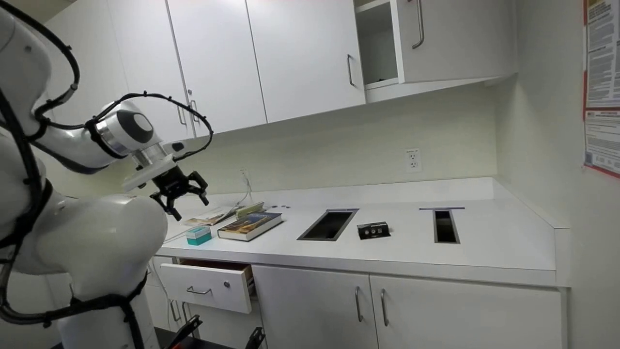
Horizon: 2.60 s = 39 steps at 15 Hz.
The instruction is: Open the top drawer of the bottom cabinet
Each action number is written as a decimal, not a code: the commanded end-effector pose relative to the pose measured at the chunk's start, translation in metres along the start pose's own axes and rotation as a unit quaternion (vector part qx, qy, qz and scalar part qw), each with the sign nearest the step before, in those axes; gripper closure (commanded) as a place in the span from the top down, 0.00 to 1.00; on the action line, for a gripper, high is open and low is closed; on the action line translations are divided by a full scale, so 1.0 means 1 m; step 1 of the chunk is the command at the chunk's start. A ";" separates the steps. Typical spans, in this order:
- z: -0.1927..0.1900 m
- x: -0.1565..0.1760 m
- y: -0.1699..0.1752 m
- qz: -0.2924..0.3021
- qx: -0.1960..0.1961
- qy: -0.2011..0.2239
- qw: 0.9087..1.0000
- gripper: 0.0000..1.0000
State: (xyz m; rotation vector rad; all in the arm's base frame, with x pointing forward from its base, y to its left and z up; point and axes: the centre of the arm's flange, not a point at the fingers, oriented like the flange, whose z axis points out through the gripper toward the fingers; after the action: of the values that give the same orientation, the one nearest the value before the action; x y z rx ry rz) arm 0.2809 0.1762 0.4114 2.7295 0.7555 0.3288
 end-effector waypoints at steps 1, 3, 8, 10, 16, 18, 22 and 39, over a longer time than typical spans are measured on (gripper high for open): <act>0.009 0.016 -0.078 -0.092 0.021 0.007 0.995 1.00; 0.005 0.012 -0.120 -0.140 0.033 0.013 0.990 1.00; 0.002 0.003 -0.095 -0.115 0.020 0.009 0.993 1.00; 0.002 0.003 -0.093 -0.112 0.021 0.009 0.993 1.00; -0.003 0.035 -0.139 -0.164 0.035 0.043 0.985 1.00; -0.004 0.049 -0.177 -0.211 0.045 0.038 0.976 1.00; 0.016 0.067 -0.250 -0.295 0.049 0.001 0.954 1.00; 0.172 0.062 -0.368 -0.401 -0.060 0.065 0.912 1.00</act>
State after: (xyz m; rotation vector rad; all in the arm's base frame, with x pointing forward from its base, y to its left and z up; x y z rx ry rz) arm 0.2123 0.4744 0.1369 2.0573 1.7194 0.3433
